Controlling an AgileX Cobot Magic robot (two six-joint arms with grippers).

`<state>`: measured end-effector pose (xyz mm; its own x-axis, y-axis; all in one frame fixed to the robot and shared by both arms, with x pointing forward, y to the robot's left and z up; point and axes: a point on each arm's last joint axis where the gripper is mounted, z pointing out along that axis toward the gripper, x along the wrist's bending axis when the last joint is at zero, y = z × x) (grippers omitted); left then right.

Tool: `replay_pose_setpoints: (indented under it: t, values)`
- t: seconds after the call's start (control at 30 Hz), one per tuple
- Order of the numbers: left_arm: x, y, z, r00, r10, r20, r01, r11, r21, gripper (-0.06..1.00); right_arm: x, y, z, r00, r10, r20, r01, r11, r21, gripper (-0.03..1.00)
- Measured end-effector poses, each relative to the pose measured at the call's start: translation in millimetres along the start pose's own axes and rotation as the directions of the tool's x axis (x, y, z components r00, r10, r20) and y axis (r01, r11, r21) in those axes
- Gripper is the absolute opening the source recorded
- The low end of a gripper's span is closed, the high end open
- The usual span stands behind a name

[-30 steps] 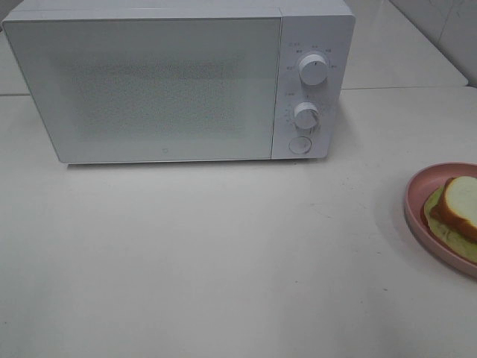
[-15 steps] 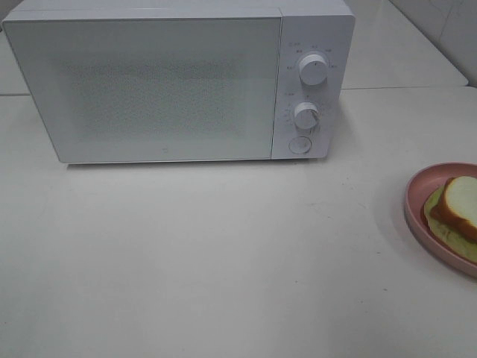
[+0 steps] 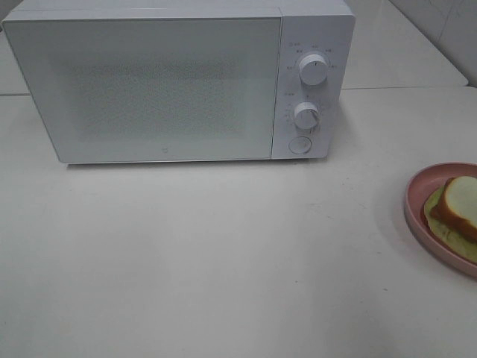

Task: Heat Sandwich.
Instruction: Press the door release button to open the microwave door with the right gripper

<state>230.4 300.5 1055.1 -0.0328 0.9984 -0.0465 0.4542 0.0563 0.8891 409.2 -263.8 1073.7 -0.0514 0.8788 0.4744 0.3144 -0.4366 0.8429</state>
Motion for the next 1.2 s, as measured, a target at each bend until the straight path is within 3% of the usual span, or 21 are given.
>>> replay_pose_setpoints:
  t: [0.37, 0.73, 0.97, 1.2]
  values:
    - [0, 0, 0, 1.000, 0.000, 0.000, 0.000, 1.000, 0.000, 0.96, -7, -14, 38, 0.961, 0.273, -0.030, -0.274, 0.962, -0.012, 0.02]
    - [0, 0, 0, 1.000, 0.000, 0.000, 0.000, 1.000, 0.000, 0.96, -24, -48, 61, 0.900, 0.435, -0.032, -0.435, 0.900, 0.009, 0.02]
    - [0, 0, 0, 1.000, 0.000, 0.000, 0.000, 1.000, 0.000, 0.96, -39, -76, 88, 0.835, 0.543, 0.088, -0.549, 0.832, 0.082, 0.02]
    - [0, 0, 0, 1.000, 0.000, 0.000, 0.000, 1.000, 0.000, 0.96, -48, -97, 107, 0.788, 0.607, 0.106, -0.616, 0.780, 0.111, 0.02]
